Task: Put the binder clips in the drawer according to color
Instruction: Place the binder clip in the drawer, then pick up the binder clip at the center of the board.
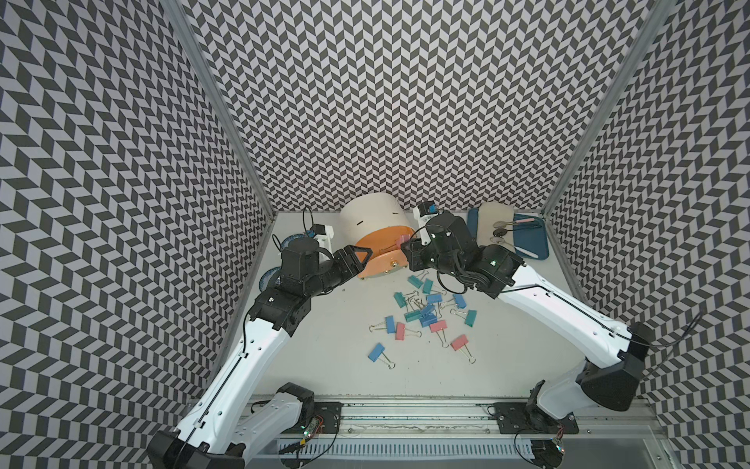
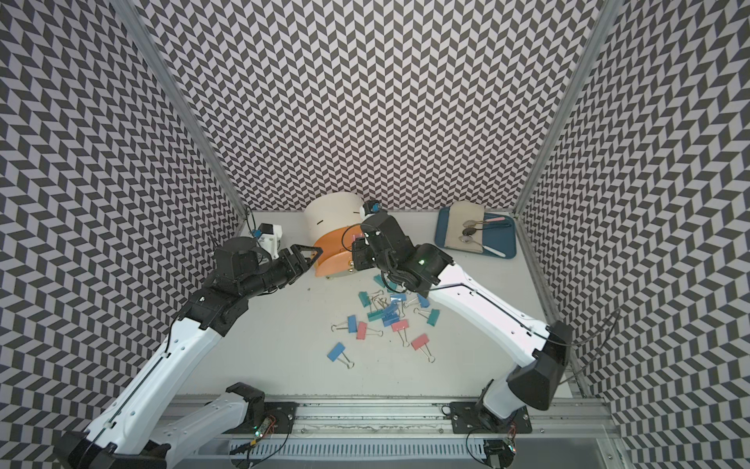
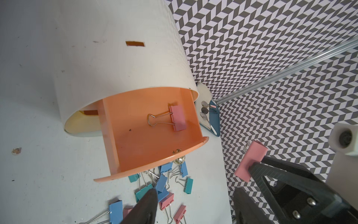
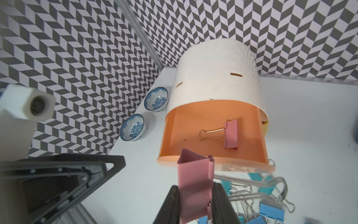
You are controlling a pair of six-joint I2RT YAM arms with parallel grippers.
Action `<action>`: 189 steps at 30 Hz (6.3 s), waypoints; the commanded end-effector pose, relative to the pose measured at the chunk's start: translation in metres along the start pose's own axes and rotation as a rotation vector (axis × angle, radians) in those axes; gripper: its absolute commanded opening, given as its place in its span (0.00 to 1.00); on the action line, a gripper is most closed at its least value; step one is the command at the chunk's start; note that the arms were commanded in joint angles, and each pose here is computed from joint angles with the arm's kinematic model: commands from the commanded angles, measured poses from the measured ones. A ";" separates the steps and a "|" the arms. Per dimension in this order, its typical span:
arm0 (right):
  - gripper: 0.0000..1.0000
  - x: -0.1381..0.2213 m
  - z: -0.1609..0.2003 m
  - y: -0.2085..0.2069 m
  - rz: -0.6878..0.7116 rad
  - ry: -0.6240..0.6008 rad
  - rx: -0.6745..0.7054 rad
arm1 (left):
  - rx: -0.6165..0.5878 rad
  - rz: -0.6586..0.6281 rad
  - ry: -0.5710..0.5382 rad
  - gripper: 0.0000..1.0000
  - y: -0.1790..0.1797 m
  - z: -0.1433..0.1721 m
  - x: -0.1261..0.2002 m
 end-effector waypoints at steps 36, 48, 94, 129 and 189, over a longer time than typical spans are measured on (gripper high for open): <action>0.55 -0.085 -0.027 0.016 -0.105 -0.025 0.058 | 0.037 0.068 -0.018 0.66 0.036 -0.027 0.011; 0.60 -0.042 -0.042 0.002 -0.066 -0.110 0.061 | 0.020 0.040 -0.022 0.65 0.035 -0.024 0.016; 0.73 -0.014 0.235 -0.170 0.161 0.429 -0.248 | 0.207 -0.100 0.193 0.63 0.132 0.124 0.002; 0.76 0.004 0.290 -0.154 0.165 0.569 -0.263 | 0.196 -0.065 0.192 0.63 0.120 0.122 -0.003; 0.47 0.014 0.280 -0.130 0.336 0.513 -0.134 | 0.181 -0.025 0.162 0.63 0.102 0.115 -0.003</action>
Point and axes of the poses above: each gripper's point midway between its finger pads, its own x axis back along the fingers, its own y axis along the line the jaws close on, z = x × y, the point moved 9 cm from there along x, back along the fingers
